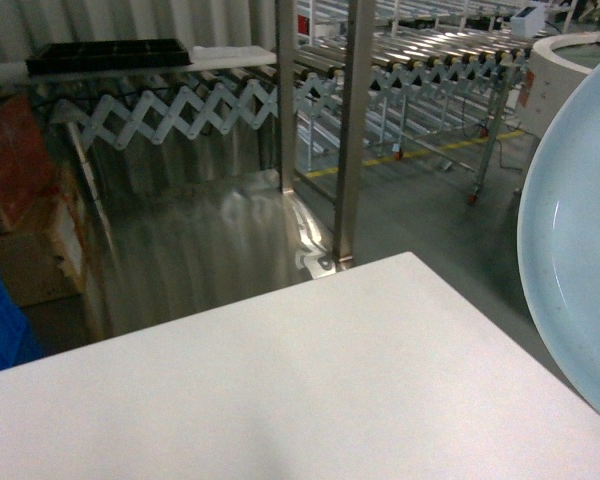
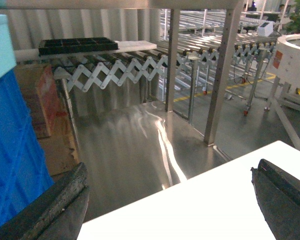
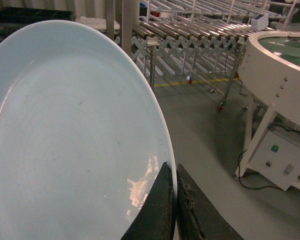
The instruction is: Place blue tray on left shelf second layer neatly
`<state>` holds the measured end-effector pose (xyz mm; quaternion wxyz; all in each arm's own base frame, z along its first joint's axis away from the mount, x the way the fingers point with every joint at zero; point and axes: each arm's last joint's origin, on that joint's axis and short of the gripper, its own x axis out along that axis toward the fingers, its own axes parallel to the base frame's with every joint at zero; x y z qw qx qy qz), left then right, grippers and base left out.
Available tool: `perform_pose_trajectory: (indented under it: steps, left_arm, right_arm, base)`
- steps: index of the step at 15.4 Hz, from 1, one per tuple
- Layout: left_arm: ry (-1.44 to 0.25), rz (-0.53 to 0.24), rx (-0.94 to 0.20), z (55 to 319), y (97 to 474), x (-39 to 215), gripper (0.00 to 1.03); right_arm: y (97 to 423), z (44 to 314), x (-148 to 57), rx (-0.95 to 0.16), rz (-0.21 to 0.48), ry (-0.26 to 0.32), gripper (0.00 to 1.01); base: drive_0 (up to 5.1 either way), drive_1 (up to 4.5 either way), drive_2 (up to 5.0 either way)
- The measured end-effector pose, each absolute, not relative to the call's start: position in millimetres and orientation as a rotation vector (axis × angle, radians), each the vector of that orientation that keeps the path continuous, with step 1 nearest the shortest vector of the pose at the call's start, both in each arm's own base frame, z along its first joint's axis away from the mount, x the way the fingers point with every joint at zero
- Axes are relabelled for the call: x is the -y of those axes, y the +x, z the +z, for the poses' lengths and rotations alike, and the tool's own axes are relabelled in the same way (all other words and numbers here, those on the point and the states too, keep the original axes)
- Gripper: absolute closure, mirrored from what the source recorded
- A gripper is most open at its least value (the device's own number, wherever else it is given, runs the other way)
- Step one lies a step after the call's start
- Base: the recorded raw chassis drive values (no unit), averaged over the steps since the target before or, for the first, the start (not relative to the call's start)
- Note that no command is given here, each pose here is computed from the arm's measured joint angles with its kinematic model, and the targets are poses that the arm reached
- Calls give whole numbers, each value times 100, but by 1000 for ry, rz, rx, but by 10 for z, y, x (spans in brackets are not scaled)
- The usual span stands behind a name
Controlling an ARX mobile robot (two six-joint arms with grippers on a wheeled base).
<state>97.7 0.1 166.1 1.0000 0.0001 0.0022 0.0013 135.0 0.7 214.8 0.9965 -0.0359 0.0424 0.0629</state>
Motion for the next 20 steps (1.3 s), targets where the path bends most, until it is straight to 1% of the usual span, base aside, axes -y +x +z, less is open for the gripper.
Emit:
perform_pose_trajectory:
  steps: [5,11,20]
  left_arm:
    - [0,1,-5,1661,977,0,5]
    - [1,1,-5,1661,977,-1,5]
    - [0,3,-5,1661,977,-1,5]
  right_arm:
    - [1350,2148,-8,-84,127,-71,99]
    - [1350,2149,-7,-84,124,-71,99]
    - [1350,2150,-8,-83,127,-71,99]
  base:
    - [301,-277,-458]
    - [-150,-150,-150]
    - [234,-621,-96]
